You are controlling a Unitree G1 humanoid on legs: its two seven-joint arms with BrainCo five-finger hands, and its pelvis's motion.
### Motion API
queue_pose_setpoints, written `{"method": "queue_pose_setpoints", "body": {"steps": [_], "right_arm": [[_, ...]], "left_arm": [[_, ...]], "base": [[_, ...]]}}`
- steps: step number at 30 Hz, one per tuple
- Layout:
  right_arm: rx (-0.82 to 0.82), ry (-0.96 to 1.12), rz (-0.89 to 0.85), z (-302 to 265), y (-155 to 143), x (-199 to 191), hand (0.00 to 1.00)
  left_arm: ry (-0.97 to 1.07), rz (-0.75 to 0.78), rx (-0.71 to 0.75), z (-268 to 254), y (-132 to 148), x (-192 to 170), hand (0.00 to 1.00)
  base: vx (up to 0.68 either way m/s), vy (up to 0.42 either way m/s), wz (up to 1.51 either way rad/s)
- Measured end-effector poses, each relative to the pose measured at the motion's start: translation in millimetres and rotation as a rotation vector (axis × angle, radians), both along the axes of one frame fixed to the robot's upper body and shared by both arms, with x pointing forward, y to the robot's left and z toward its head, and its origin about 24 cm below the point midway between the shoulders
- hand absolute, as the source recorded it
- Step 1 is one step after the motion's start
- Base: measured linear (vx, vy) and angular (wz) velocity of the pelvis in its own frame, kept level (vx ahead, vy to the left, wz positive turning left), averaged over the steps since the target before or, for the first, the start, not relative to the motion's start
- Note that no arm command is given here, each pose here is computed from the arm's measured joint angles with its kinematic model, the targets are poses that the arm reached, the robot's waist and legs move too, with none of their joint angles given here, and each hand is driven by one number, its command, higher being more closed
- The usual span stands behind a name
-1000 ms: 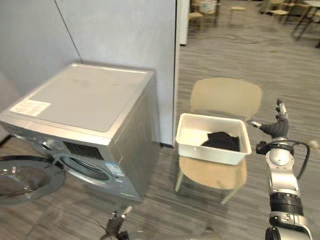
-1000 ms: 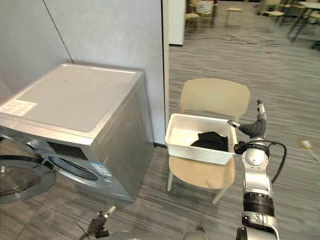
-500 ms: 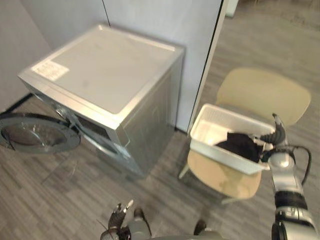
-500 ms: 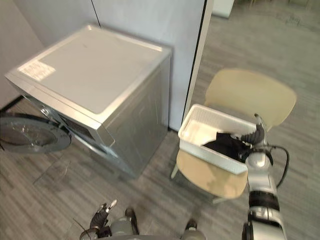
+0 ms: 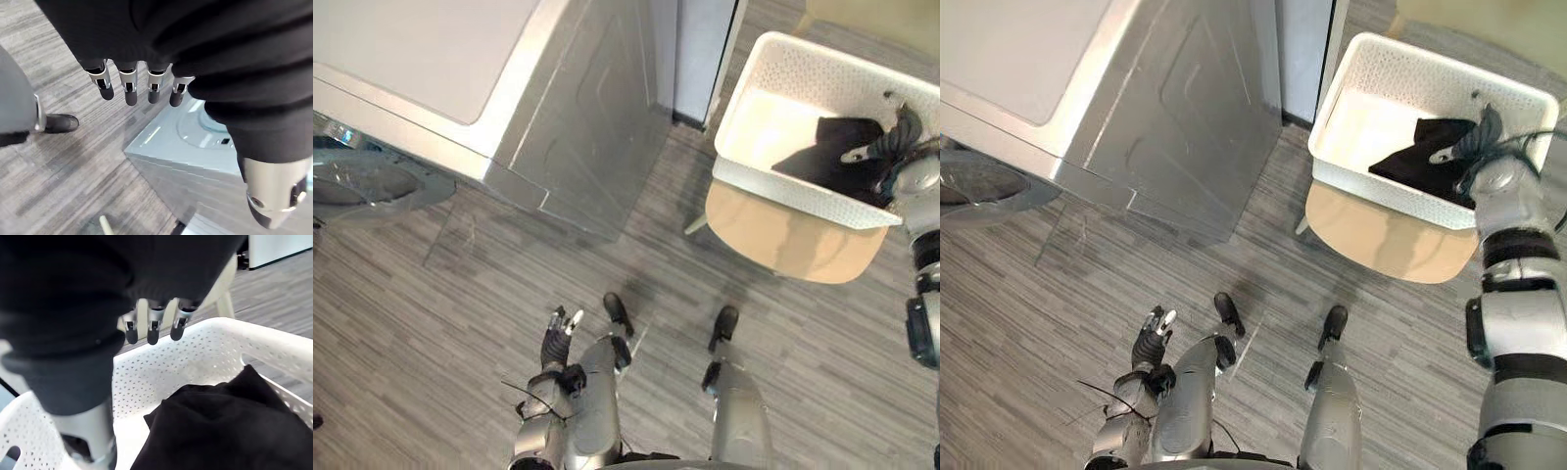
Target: Pick up the laundry basket with both hands and put the clothes into the washing machine.
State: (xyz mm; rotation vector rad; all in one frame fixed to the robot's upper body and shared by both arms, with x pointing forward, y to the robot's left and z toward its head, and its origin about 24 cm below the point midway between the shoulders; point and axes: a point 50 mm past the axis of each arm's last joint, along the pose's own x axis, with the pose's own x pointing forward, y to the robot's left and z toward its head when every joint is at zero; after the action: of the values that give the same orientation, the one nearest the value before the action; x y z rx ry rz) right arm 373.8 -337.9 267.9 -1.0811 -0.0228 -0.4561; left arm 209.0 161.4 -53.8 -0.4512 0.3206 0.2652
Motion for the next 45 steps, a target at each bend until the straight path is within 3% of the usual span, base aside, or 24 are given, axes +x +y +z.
{"method": "queue_pose_setpoints", "body": {"steps": [8, 16, 27, 28, 36, 42, 45], "right_arm": [[-0.143, 0.046, 0.028, 25, 7, 1, 0.0], [-0.12, 0.01, 0.007, 38, -10, -11, 0.0], [0.164, -0.141, -0.036, 34, -57, -47, 0.0], [0.175, -0.148, -0.032, 34, -57, -47, 1.0], [0.253, -0.243, 0.01, 25, -38, -33, 1.0], [0.418, -0.359, 0.051, -10, -9, -21, 1.0], [0.453, -0.48, -0.039, -21, -22, -42, 1.0]], "left_arm": [[-0.03, 0.076, -0.096, 4, 5, 3, 0.0], [-0.121, 0.079, -0.123, 23, 1, 25, 0.0], [-0.46, 0.279, -0.246, 97, 29, 46, 0.0], [-0.461, 0.284, -0.244, 98, 29, 46, 0.0], [-0.466, 0.308, -0.238, 102, 31, 45, 0.0], [-0.476, 0.361, -0.195, 108, 39, 43, 0.0], [-0.49, 0.357, -0.156, 111, 39, 43, 0.0]], "base": [[-0.02, -0.049, 0.05], [0.0, -0.02, 0.04], [0.01, -0.04, 0.13], [-0.04, -0.12, 0.35], [-0.05, -0.066, 0.03], [-0.09, -0.123, -0.05], [-0.08, -0.088, 0.04]]}}
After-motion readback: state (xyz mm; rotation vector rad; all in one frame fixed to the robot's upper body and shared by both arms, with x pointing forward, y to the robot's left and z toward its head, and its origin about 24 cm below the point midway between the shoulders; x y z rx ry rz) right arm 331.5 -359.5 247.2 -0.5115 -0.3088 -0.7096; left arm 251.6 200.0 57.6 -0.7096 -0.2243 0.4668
